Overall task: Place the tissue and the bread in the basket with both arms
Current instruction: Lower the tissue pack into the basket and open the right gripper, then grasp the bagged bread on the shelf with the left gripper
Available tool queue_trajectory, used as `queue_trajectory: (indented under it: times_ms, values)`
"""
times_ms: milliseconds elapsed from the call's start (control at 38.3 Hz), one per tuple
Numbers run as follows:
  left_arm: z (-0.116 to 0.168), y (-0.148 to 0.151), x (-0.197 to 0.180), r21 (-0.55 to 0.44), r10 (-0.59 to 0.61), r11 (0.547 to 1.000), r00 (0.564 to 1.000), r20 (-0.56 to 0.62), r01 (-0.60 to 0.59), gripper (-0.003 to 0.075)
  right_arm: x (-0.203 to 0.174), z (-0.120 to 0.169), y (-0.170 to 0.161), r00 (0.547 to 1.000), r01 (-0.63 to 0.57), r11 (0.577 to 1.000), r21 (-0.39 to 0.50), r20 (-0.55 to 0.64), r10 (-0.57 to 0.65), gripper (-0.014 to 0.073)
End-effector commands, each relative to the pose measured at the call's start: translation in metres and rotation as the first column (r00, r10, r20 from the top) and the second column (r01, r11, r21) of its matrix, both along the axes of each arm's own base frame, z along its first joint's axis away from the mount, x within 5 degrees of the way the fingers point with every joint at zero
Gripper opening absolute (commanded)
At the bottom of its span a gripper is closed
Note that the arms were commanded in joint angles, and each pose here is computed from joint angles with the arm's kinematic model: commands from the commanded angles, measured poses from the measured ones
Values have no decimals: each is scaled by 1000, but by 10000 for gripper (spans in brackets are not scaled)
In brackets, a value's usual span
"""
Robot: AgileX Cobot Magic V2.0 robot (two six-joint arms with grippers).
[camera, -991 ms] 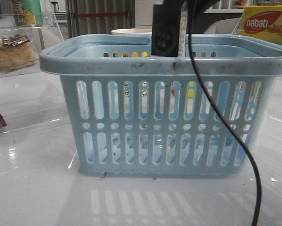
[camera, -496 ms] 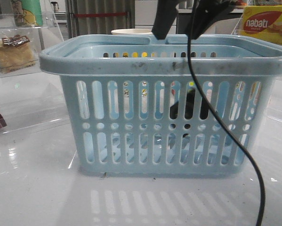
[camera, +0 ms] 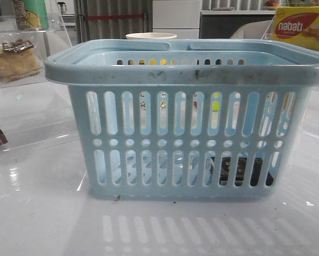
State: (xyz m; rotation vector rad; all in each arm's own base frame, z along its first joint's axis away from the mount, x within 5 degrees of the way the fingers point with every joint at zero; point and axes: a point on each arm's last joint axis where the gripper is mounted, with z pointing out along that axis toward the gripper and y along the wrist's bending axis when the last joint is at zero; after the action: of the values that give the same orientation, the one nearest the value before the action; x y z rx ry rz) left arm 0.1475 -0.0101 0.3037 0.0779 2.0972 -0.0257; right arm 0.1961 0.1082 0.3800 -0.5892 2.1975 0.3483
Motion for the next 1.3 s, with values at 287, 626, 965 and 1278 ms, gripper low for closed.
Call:
queue_trajectory:
  times_ms: [287, 626, 965, 1278]
  values:
    - [14, -1, 4, -19, -3, 1000, 996, 90, 5, 401, -57, -7, -30, 990, -1, 999, 53, 141, -7, 528]
    - [19, -2, 12, -18, -3, 1000, 997, 83, 4, 649, -56, -9, -29, 992, -1, 999, 46, 128, -5, 528]
    - [30, -7, 75, -8, -1, 1000, 999, -43, 1, 645, -56, -9, -29, 992, -1, 999, 45, 126, -5, 528]
    - [29, -2, 155, 4, 37, 999, 994, -105, -37, 644, -56, -9, -29, 992, -1, 999, 45, 126, -5, 528]
